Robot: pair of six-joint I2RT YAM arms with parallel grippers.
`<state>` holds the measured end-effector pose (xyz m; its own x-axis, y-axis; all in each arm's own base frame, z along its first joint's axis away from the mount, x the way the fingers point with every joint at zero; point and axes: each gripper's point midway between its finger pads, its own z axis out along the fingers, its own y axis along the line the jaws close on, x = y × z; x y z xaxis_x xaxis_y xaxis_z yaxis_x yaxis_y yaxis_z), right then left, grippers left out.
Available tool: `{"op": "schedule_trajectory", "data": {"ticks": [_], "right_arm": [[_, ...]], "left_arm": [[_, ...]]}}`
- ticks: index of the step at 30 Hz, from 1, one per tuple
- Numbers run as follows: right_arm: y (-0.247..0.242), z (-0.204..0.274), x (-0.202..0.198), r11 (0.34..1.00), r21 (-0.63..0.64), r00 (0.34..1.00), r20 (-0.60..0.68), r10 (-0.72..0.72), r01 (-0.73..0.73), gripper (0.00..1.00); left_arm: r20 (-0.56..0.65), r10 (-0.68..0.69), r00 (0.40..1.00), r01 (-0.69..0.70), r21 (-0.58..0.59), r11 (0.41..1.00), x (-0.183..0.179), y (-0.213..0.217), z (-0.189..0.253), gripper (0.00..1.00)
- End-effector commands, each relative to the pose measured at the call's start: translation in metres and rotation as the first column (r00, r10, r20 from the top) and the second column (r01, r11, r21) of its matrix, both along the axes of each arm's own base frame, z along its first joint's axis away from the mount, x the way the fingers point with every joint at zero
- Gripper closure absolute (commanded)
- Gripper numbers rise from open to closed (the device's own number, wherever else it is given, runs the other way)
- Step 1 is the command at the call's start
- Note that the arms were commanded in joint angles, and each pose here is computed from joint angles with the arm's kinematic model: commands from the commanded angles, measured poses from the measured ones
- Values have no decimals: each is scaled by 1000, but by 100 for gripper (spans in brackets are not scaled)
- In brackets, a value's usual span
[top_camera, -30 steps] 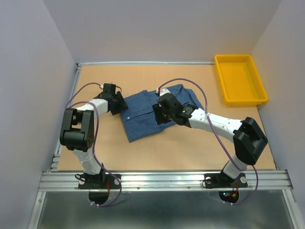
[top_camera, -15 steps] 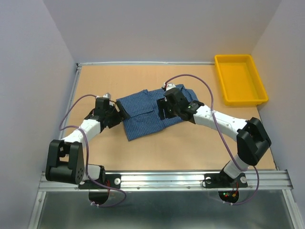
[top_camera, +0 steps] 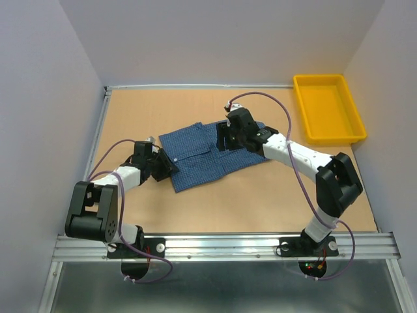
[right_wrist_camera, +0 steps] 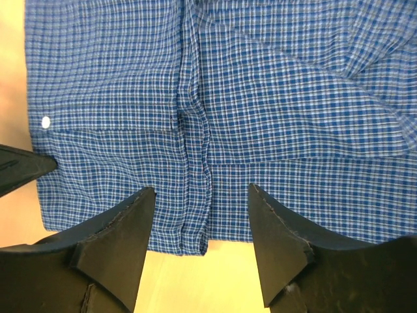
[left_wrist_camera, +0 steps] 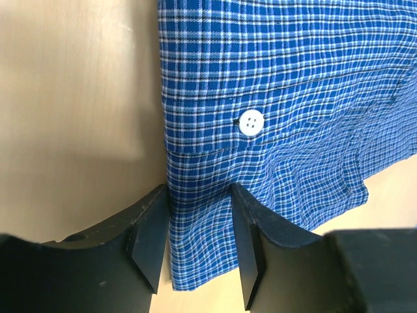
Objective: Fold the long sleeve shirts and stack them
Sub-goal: Fold the shirt
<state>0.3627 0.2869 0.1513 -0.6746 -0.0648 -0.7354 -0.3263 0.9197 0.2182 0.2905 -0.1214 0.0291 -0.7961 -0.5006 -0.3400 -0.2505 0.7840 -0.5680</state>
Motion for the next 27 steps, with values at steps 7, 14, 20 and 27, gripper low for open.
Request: {"op": "schedule_trajectory", "data": {"ticks": [7,14,20,27], "right_arm": [[39,-1,31,993,108,999,10,36,-37,41],[59,-24,48,989,144,999,-23,25,-22,64],[76,-42,58,984,178,998,-53,37,-27,85],[87,-55,64,979,203,996,-79,40,-24,86]], "left_arm": [[19,-37,999,38,-22,999,6,-8,3,53],[5,-81,997,81,10,997,-4,-5,6,71],[12,-91,996,90,23,996,-9,-3,14,83],[18,-100,995,99,54,994,-13,2,28,91]]}}
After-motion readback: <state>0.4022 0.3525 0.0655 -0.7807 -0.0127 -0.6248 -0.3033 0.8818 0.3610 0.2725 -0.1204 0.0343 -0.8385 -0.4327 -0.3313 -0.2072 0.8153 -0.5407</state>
